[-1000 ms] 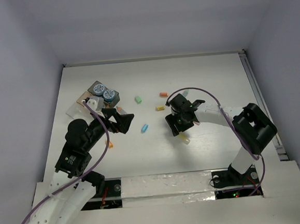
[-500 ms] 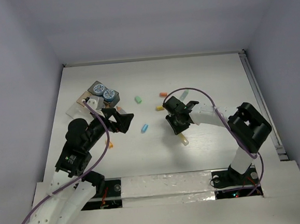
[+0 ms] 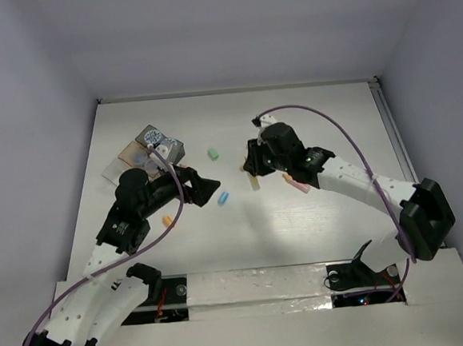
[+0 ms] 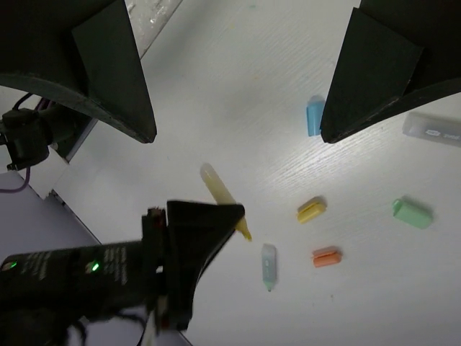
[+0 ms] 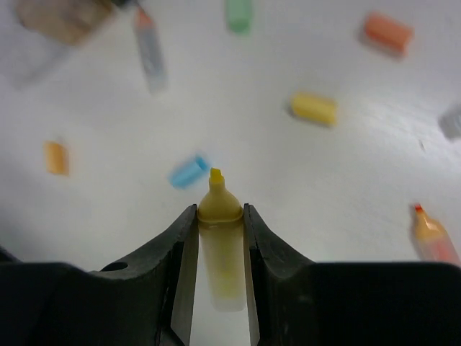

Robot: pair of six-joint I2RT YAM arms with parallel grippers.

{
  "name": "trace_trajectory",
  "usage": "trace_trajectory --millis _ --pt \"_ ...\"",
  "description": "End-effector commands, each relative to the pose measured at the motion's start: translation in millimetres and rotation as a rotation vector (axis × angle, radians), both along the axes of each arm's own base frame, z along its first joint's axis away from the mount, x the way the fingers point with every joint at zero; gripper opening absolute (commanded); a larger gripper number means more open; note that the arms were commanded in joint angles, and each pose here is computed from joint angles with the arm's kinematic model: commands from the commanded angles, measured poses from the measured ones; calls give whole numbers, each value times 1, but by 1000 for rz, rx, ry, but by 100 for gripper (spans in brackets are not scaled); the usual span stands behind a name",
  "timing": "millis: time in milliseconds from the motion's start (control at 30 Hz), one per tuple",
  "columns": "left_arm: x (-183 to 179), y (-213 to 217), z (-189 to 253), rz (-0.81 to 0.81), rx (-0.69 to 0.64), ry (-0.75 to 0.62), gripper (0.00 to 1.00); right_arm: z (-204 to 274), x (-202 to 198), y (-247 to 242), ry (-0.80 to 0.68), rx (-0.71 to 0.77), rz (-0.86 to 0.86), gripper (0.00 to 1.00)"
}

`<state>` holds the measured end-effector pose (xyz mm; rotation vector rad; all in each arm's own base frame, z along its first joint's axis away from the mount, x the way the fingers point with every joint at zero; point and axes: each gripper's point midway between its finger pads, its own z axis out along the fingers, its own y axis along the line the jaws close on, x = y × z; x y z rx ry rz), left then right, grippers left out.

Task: Sort the stationery into containers
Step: Pick up the pen from the center of the board, then close the pen cap on the pen.

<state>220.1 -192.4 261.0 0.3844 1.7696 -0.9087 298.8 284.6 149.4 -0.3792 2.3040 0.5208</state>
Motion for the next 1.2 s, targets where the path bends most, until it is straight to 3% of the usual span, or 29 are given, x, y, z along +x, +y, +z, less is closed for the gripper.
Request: trace_trajectory --millis 0,200,467,767,967,1167 --pt "-2 -10 14 -71 -44 -31 96 107 27 49 -221 375 4 14" --pt "4 -14 3 -82 -39 18 93 163 16 83 -319 576 48 16" --pt "7 -18 -5 -103 -49 53 88 182 -5 119 -351 629 132 17" --pt "14 -10 -6 -44 -37 46 72 189 -30 141 -335 675 224 17" --pt "17 -7 -5 -22 -27 42 48 185 -40 143 -316 683 250 17" --pt "16 -4 0 -5 -25 20 12 179 -42 140 -305 691 245 17"
